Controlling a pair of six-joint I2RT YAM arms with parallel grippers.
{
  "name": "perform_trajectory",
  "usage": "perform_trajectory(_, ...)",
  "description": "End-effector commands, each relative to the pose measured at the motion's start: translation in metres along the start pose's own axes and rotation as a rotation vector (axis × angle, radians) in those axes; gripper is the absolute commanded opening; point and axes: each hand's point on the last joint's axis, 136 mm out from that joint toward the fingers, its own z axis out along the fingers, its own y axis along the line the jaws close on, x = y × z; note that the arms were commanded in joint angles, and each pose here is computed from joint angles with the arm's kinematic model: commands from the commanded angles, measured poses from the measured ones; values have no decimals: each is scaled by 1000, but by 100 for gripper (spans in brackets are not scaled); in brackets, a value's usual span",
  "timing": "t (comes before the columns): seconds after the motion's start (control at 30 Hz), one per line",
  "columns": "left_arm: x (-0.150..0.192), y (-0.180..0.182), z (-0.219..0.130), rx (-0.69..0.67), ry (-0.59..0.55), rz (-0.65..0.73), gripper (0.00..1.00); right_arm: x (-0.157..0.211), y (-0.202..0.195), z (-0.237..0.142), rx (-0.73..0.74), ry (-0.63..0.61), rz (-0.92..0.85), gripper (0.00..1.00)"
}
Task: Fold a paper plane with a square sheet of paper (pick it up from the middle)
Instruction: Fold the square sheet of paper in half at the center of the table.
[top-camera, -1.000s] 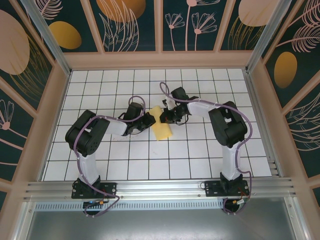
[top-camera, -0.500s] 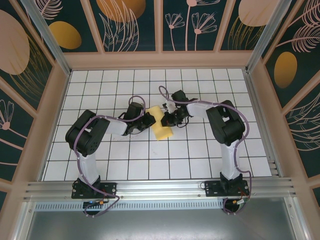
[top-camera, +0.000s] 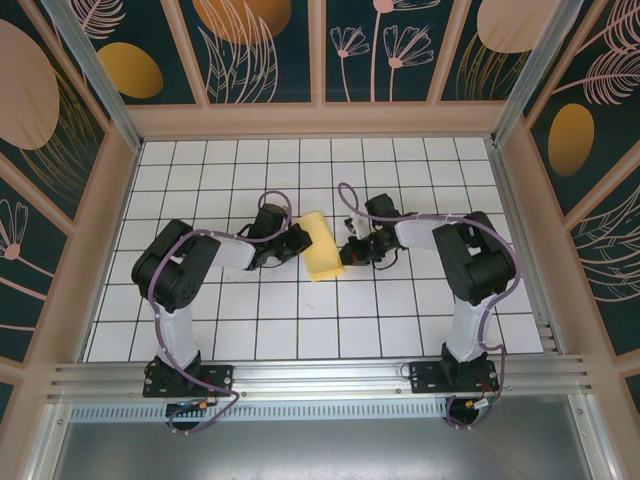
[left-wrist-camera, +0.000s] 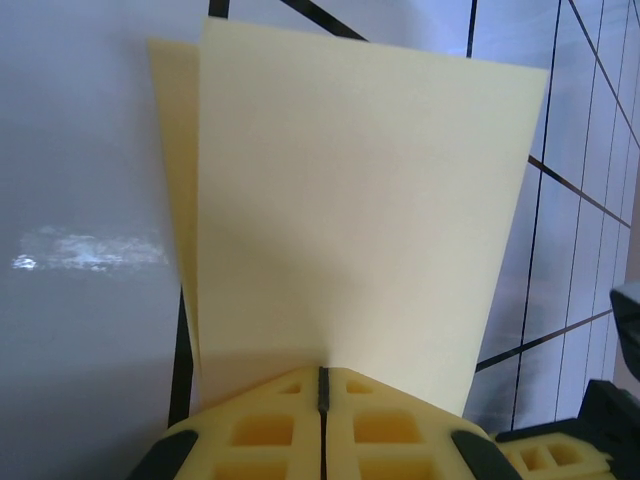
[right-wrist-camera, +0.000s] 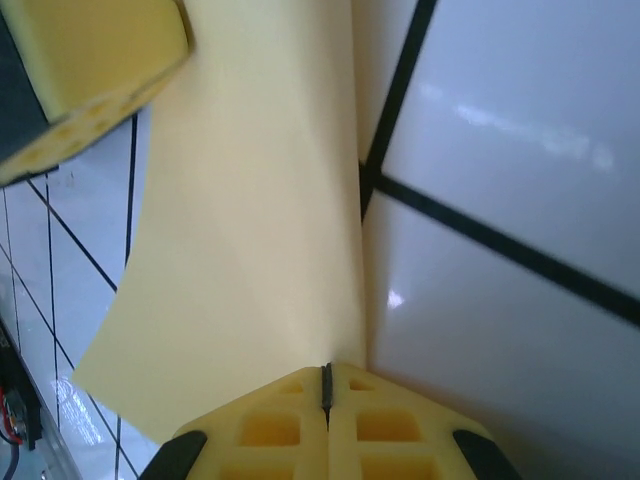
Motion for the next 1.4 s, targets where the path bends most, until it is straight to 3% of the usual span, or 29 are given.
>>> perform_trajectory(0.0, 43, 96, 10, -313, 97, -71, 9, 22, -15, -8, 78, 36, 56, 1)
perform_trajectory(0.23, 42, 92, 12, -293, 104, -58, 9, -33, 30, -30, -22, -109, -40, 2)
perform_trajectory(0.47, 42, 92, 13, -292, 109, -58, 9, -35, 39, 9, -42, -15, 4, 2)
perform_trajectory(0.7, 43, 95, 13, -305, 109, -62, 9, -12, 22, 24, -18, 47, 42, 1)
perform_trajectory(1.17, 43, 100, 11, -323, 101, -61, 8, 59, 5, 0, 21, 108, 116, 1)
perform_trajectory(1.37, 44, 98, 12, -314, 106, -54, 8, -3, 35, -25, -11, -64, 31, 1)
